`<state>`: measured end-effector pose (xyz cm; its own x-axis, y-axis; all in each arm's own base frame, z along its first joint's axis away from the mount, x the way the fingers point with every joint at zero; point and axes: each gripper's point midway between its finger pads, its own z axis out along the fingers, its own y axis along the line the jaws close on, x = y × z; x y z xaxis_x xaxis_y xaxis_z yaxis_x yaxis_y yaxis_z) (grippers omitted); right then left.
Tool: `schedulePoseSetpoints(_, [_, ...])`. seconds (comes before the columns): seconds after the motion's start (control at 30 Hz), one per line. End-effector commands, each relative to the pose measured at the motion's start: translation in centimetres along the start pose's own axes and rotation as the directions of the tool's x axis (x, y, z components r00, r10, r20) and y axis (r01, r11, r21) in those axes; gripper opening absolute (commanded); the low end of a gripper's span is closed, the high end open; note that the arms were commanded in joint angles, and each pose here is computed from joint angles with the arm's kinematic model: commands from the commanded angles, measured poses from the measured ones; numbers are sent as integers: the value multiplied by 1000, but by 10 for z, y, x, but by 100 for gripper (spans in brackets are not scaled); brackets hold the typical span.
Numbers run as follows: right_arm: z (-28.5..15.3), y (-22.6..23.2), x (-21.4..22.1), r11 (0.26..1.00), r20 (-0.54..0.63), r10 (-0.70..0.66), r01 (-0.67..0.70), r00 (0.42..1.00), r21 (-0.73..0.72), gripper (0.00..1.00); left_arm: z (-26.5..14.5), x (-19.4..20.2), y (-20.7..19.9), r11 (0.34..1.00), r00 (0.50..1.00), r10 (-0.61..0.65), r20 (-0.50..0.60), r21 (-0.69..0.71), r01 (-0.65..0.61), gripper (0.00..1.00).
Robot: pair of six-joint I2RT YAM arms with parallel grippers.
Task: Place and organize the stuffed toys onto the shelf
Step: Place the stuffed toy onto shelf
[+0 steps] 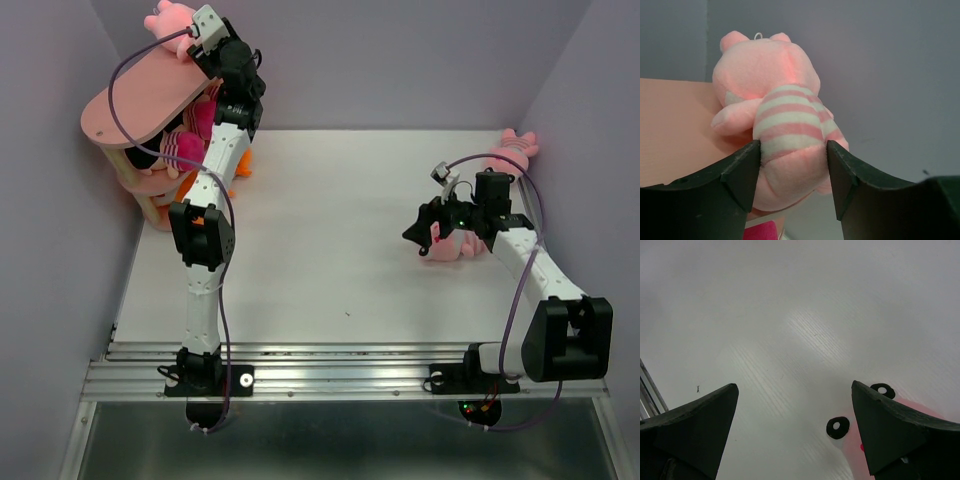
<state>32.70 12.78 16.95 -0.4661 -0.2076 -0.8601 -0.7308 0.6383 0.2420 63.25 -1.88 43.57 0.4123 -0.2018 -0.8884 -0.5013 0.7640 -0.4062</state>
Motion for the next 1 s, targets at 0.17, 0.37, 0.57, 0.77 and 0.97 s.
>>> schedulePoseSetpoints(0.17, [-8,5,-13,999,55,-36,37,998,-8,100,-8,-79,0,991,989,-137,60,19,136,76])
schedulePoseSetpoints(0.37, [-11,3,-15,999,62,-40,40,997,0,100,-11,-84,-3,988,988,-149,50,38,148,89])
schedulePoseSetpoints(0.57, [-13,0,-15,999,64,-39,39,997,7,100,-16,-99,-7,976,978,-207,40,72,204,99])
schedulePoseSetpoints(0.77, [-14,1,-16,999,68,-47,47,997,10,100,-25,-112,-13,961,968,-251,15,124,248,99])
schedulePoseSetpoints(0.97, [-17,-2,-17,998,71,-54,53,996,26,100,-44,-129,-24,930,959,-279,-54,234,284,99])
